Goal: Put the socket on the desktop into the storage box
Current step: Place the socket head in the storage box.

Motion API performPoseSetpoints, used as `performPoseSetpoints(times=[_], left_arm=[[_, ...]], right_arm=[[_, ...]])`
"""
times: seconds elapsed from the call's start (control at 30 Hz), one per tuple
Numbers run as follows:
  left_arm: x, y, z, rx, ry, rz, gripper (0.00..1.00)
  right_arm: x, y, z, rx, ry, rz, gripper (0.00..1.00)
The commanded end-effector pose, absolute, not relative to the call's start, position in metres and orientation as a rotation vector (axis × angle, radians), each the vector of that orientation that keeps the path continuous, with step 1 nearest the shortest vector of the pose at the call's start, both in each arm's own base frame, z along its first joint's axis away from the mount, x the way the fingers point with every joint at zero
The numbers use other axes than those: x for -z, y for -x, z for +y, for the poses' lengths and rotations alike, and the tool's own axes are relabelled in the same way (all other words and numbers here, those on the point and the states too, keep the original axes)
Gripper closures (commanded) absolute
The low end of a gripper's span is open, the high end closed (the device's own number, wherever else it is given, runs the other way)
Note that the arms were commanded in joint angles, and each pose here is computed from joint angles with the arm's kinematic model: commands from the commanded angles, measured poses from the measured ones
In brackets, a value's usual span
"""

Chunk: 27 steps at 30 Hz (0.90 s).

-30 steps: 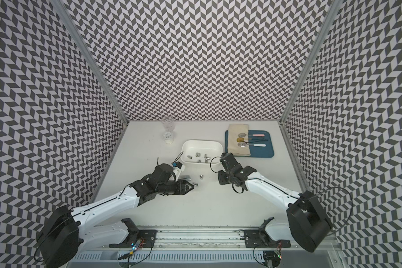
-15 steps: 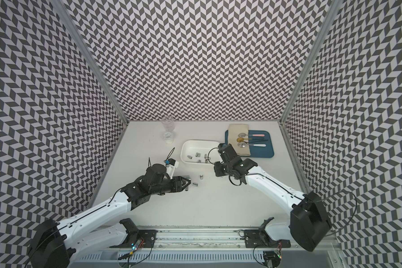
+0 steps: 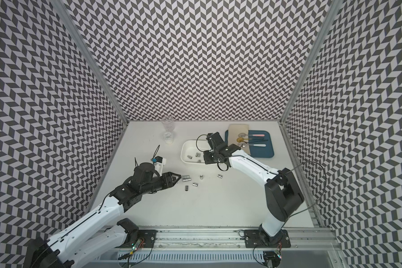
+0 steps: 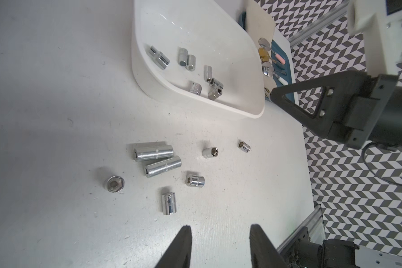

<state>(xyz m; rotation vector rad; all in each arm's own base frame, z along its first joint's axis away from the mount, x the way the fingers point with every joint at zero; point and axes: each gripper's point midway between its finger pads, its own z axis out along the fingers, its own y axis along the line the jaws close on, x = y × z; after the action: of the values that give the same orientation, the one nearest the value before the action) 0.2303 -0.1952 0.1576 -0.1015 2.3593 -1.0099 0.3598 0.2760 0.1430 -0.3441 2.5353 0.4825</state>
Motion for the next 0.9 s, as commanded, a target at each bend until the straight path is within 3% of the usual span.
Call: performPoseSetpoints(times=[0.0, 0.87], left_arm=[[-0.149, -0.229, -0.182, 0.964, 0.143, 2.382, 0.55], [-0.142, -0.23, -0.169, 0.971, 0.2, 2.387, 0.56]], right_arm=[[-0.141, -0.374, 0.29, -0.494, 0.371, 2.525, 0.68], [-0.068, -0.42, 0.329, -0.475, 0.408, 2.664, 0.65]])
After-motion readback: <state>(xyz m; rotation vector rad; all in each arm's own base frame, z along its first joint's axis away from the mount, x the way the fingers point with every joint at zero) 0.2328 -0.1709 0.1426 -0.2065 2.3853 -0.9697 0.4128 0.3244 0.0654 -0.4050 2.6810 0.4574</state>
